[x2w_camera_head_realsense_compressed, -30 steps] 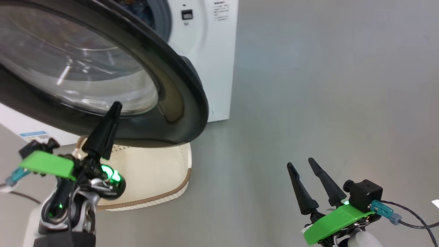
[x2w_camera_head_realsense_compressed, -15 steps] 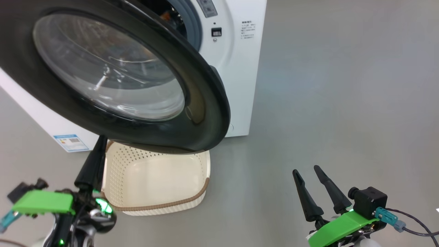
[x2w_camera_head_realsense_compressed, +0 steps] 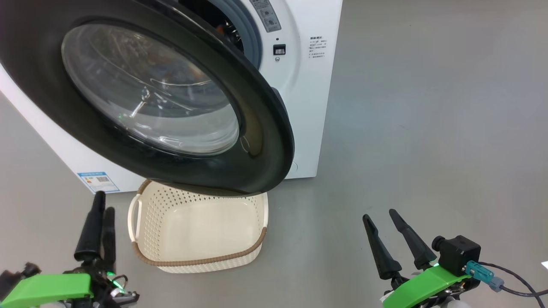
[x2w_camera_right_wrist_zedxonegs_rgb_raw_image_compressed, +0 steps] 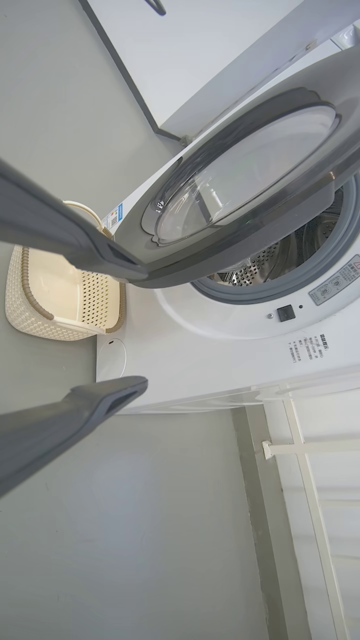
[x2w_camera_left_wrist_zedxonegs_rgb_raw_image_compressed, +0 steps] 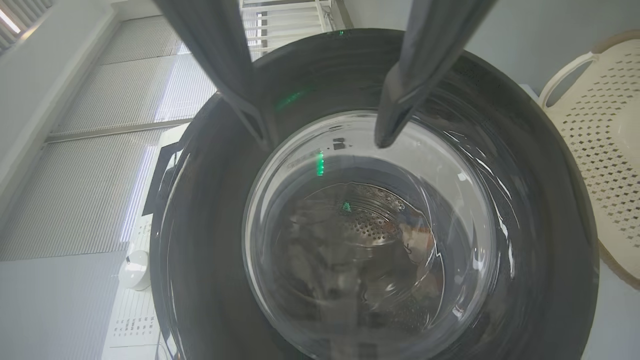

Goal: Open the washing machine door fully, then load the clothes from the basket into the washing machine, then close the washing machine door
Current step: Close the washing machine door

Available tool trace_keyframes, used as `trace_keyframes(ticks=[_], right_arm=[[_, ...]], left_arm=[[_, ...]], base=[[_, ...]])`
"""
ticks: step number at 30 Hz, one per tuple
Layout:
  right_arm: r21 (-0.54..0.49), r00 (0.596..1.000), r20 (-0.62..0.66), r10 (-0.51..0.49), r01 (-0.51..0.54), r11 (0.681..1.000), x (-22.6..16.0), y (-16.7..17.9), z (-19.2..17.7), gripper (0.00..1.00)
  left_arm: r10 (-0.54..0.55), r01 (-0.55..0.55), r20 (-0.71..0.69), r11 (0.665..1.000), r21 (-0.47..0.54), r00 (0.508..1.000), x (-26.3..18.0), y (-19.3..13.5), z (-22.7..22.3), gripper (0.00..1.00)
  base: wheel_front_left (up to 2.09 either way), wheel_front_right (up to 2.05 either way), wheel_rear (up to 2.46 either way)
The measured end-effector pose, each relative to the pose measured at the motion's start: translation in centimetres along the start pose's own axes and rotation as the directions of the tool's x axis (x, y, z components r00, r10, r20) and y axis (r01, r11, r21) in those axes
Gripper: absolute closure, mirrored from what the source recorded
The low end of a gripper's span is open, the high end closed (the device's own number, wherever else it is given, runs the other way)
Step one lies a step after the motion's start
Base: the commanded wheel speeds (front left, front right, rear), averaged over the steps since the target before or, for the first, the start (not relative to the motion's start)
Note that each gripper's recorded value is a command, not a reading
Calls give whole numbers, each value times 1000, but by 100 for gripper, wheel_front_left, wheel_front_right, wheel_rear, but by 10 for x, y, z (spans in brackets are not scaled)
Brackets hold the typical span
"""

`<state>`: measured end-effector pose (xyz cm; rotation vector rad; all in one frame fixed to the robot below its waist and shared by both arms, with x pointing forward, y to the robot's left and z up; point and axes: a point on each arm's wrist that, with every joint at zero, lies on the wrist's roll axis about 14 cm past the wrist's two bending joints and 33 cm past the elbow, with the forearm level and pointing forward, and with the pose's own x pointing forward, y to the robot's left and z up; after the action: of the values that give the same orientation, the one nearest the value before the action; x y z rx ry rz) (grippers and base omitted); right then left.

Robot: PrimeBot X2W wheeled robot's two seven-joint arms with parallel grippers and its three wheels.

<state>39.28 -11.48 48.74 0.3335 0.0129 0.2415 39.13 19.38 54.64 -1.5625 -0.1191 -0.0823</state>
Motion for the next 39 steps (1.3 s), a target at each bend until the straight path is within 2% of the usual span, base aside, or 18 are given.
trace_keyframes(ticks=[5,8,11,15,19,23,24,27,31,35,36,39], right_arm=[[0,1000,2,-3,3,1000,0,-1,1,0],[0,1000,6,-4,4,1000,0,-1,2,0],[-1,1000,7,-4,4,1000,0,-1,2,0],[-1,1000,7,-4,4,1000,0,-2,2,0],[-2,1000,7,-5,5,1000,0,-2,2,0],[-3,1000,9,-8,8,1000,-1,-3,3,0],[-4,1000,10,-8,8,1000,-1,-3,3,0],[-4,1000,12,-9,9,1000,-1,-3,4,0],[-7,1000,14,-10,10,1000,-3,-4,5,0],[-5,1000,4,-19,19,1000,-8,-6,2,0],[-9,1000,8,-18,18,1000,-9,-5,3,0],[-16,1000,12,-17,17,1000,-9,-6,5,0]], left_arm=[[-19,12,51,990,138,998,-1,-5,2,0],[-25,7,63,963,270,998,-5,-3,3,0],[-48,18,67,919,394,997,-8,-3,3,0],[-67,7,88,831,556,994,-9,-2,15,0],[-112,0,108,694,720,988,-9,-11,26,0],[-115,2,70,530,848,991,-11,-10,21,0],[-114,7,56,489,872,992,-11,-9,18,0],[-98,21,20,398,917,995,-15,-4,10,0],[-49,55,-44,260,964,998,-23,10,-4,0],[1,45,-47,198,979,999,-30,24,-2,0],[29,27,-32,173,984,999,-34,32,4,0],[63,18,-27,132,991,998,-37,42,6,0]], base=[[0,0,0],[0,0,0],[0,0,0],[0,0,0],[0,0,0],[0,0,0],[0,0,0],[0,0,0],[0,0,0],[0,0,0],[0,0,0],[0,0,0]])
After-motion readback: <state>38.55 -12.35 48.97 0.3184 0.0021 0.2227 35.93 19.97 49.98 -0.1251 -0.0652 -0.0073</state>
